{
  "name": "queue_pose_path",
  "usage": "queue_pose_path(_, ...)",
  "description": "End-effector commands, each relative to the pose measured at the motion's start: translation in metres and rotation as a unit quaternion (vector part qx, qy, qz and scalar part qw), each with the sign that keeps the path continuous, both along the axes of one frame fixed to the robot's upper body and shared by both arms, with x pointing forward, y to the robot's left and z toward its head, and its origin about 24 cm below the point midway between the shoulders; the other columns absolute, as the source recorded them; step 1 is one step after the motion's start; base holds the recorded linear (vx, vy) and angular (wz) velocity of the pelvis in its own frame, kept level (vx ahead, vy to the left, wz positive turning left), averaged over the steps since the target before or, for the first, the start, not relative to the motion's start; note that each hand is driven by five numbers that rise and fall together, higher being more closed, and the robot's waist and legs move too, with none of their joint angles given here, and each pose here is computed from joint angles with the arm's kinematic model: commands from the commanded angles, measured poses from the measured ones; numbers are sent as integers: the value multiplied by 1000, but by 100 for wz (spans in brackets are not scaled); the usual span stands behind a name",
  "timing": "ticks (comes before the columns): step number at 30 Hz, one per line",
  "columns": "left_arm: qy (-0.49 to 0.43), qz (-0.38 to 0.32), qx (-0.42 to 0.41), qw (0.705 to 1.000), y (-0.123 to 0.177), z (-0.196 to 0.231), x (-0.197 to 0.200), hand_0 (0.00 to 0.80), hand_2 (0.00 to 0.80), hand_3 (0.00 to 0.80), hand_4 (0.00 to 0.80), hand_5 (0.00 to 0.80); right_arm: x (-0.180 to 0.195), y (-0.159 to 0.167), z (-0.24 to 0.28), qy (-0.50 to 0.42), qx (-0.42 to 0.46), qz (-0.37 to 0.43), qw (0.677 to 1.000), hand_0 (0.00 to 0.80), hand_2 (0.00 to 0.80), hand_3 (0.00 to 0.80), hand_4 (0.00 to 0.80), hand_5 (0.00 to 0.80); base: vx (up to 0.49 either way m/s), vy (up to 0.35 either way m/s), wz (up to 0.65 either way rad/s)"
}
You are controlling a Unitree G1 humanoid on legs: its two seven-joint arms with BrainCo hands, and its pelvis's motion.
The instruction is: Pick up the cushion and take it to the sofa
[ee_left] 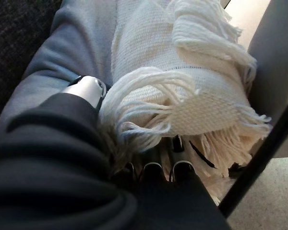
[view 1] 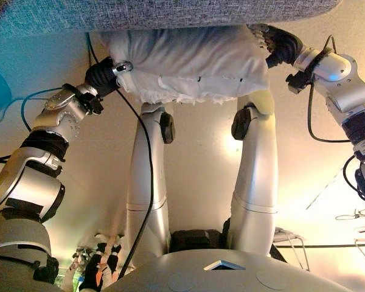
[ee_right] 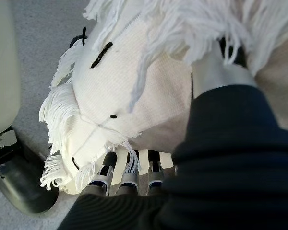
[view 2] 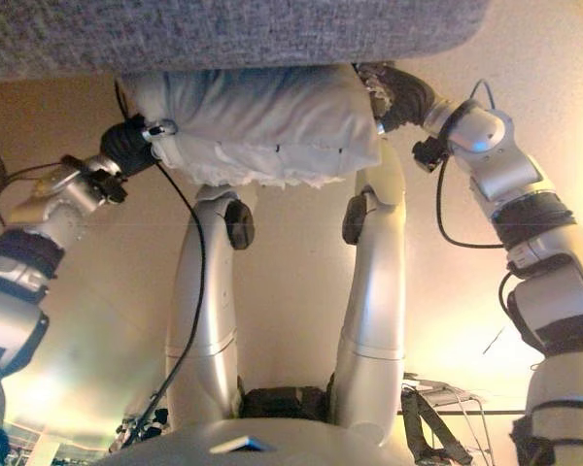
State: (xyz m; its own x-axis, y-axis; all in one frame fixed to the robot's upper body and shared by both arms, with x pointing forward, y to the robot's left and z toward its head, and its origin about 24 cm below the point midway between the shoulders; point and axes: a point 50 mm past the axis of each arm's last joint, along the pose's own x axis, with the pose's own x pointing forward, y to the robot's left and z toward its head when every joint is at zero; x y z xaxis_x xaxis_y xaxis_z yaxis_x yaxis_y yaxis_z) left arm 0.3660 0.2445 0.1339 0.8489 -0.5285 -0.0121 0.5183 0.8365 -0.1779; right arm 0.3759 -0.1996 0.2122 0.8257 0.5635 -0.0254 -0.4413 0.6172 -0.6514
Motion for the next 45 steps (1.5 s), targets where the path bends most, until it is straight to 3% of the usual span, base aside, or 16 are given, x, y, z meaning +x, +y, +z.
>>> queue_pose_path(1, -34, -175, -120, 977, -83, 7, -3, 800, 800, 800, 800, 800, -18, 42, 16, -30, 7, 129, 991, 0, 0, 0, 0, 0, 0, 0, 0)
queue_pose_path(7, -40, -180, -128, 974, -88, 5, -5, 800, 800, 800, 800, 800, -22, 45, 22, -68, 21, 137, 988, 0, 0, 0, 0, 0, 0, 0, 0)
queue_pose_path(14, -40, -168, -133, 976, -100, 6, -3, 800, 800, 800, 800, 800, -33, 74, 20, -68, -11, 214, 974, 0, 0, 0, 0, 0, 0, 12, -3)
queue_pose_path(15, -39, -167, -131, 976, -99, 6, -2, 800, 800, 800, 800, 800, -33, 78, 19, -58, -14, 223, 973, 82, 82, 82, 82, 82, -4, 12, -5)
queue_pose_path(16, -39, -170, -130, 976, -100, 5, -2, 800, 800, 800, 800, 800, -32, 81, 18, -49, -19, 227, 972, 389, 389, 389, 389, 389, -2, 23, -3)
queue_pose_path(17, -40, -174, -131, 975, -101, 6, -2, 800, 800, 800, 800, 800, -32, 85, 16, -39, -29, 233, 971, 800, 800, 800, 800, 800, 0, 0, 0)
queue_pose_path(32, -26, -171, -157, 972, -111, -6, -6, 800, 800, 800, 800, 800, -23, 77, 5, -32, 23, 168, 985, 800, 800, 800, 800, 800, -11, -12, 0)
queue_pose_path(45, 87, -94, -262, 957, -109, -99, -53, 800, 800, 800, 800, 800, -49, 61, -89, 27, 152, 91, 984, 800, 800, 800, 800, 800, -20, -124, -6)
